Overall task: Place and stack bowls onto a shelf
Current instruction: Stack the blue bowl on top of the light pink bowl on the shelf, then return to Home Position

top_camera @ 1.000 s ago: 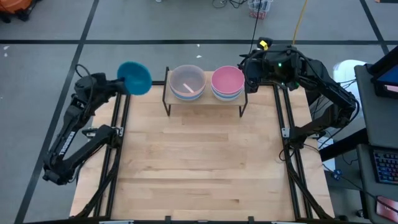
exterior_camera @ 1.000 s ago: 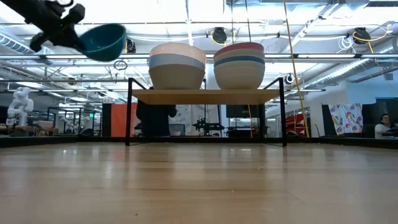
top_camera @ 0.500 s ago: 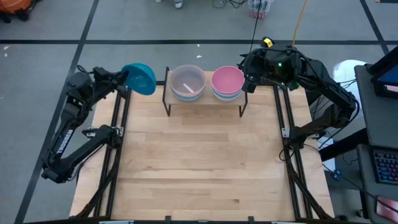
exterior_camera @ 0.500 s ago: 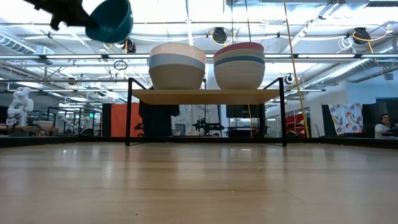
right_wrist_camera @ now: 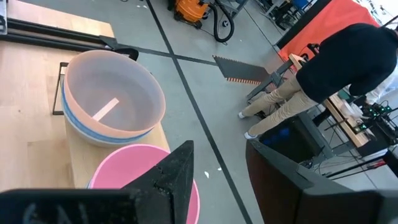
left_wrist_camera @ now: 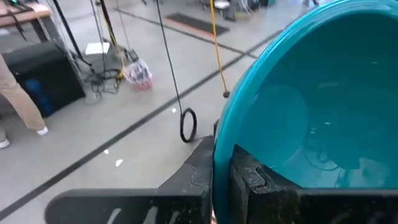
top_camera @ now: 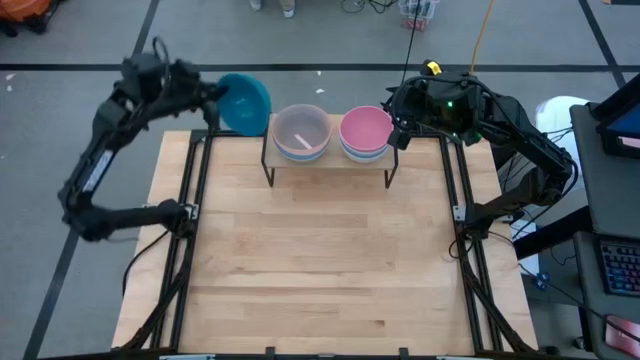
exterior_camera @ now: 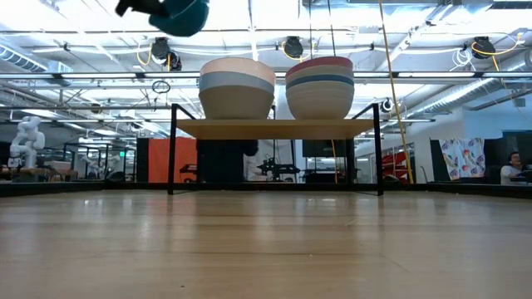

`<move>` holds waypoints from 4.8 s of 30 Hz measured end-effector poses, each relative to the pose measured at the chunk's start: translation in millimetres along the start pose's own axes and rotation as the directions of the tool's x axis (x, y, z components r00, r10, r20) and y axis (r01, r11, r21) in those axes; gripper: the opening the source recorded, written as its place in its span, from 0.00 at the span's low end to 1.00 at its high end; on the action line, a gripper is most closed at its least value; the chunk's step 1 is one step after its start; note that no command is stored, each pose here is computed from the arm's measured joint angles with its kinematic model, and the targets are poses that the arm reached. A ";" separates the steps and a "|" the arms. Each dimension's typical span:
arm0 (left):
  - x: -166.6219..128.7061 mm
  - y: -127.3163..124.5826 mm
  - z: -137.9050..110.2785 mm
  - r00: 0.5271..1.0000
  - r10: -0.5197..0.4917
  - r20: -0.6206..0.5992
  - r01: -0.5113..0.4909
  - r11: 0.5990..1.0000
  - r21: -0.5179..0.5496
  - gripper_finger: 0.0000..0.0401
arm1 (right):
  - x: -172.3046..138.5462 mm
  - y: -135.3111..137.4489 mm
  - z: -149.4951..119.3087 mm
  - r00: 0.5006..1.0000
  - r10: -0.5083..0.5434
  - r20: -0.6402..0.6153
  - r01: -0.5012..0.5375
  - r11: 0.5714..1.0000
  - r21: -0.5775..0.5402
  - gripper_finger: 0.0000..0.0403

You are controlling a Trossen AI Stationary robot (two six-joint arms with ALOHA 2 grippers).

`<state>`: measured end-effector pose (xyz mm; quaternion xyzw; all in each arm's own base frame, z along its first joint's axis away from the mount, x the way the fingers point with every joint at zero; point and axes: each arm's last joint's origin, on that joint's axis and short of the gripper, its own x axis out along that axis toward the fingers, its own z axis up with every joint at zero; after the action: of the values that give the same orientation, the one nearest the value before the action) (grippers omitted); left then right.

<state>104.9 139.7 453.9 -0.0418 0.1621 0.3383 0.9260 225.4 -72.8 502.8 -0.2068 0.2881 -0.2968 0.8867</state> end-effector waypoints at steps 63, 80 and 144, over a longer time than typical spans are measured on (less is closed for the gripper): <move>77.9 -48.6 68.2 0.882 -0.064 -0.466 0.150 0.977 0.150 0.22 | -7.2 -3.5 -2.3 1.000 -0.019 -0.002 0.019 1.000 -0.007 0.35; -103.6 -41.0 63.7 0.978 -0.065 -0.197 0.098 0.982 0.162 0.22 | -83.9 -31.9 -36.2 0.999 -0.038 0.035 0.035 0.996 0.078 0.35; -369.6 -34.6 -90.6 0.867 -0.143 0.477 0.068 0.983 0.171 0.22 | -191.2 -23.1 -185.6 0.969 0.035 0.245 -0.116 0.938 0.325 0.35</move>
<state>-163.1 -130.4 488.7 0.1048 -0.0540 0.2737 0.9546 -27.4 -2.7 450.5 -0.0745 0.1336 -0.2808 0.9475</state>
